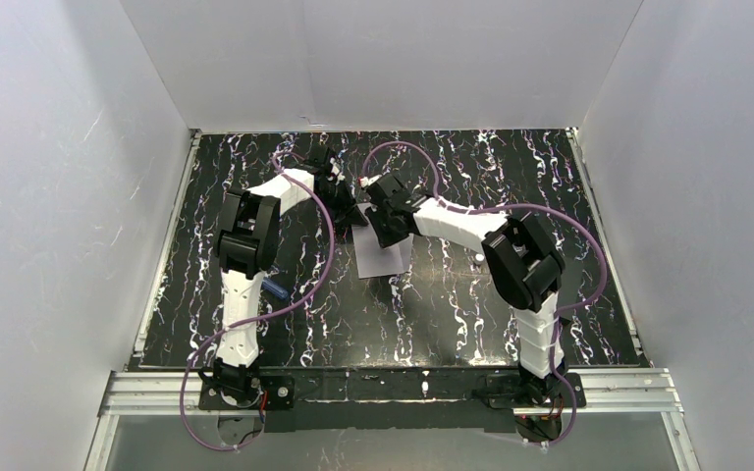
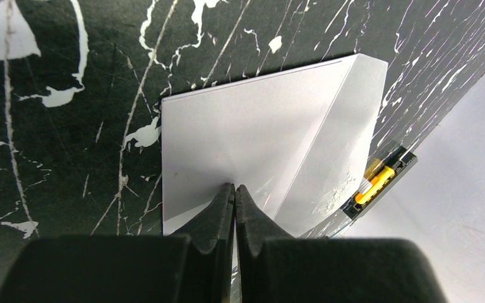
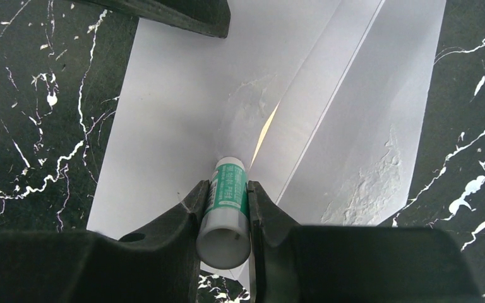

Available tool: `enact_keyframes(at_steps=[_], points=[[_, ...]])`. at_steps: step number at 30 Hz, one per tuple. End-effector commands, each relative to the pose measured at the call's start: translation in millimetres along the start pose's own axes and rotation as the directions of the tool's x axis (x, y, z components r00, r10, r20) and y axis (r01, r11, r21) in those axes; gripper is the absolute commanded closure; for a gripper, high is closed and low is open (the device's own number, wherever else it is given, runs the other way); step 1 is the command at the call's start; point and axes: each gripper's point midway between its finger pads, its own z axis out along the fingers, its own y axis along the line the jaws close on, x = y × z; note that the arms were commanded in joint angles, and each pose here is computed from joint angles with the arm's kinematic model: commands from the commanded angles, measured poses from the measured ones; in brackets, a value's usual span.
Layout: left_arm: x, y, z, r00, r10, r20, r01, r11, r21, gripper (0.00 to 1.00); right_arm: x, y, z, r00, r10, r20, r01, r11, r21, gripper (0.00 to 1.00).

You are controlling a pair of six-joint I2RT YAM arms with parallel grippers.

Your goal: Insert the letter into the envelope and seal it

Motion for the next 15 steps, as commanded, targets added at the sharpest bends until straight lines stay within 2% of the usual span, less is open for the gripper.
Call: enact_keyframes(at_steps=[1, 5, 15], points=[[8.0, 67.6, 21.9, 1.000, -0.024, 0.001, 0.023, 0.976, -0.216, 1.00, 30.1, -0.9, 17.3, 0.997, -0.039, -0.067, 0.043, 0.998, 0.052, 0.99], [10.1, 65.5, 25.0, 1.000, -0.018, -0.020, 0.013, 0.980, -0.198, 1.00, 23.1, -12.6, 29.2, 1.000, -0.018, -0.005, 0.018, 0.990, 0.139, 0.99], [15.4, 60.9, 29.7, 0.995, 0.040, -0.096, -0.055, 0.986, -0.155, 1.00, -0.1, -30.8, 51.7, 0.991, 0.069, 0.111, -0.095, 0.965, 0.245, 0.99]])
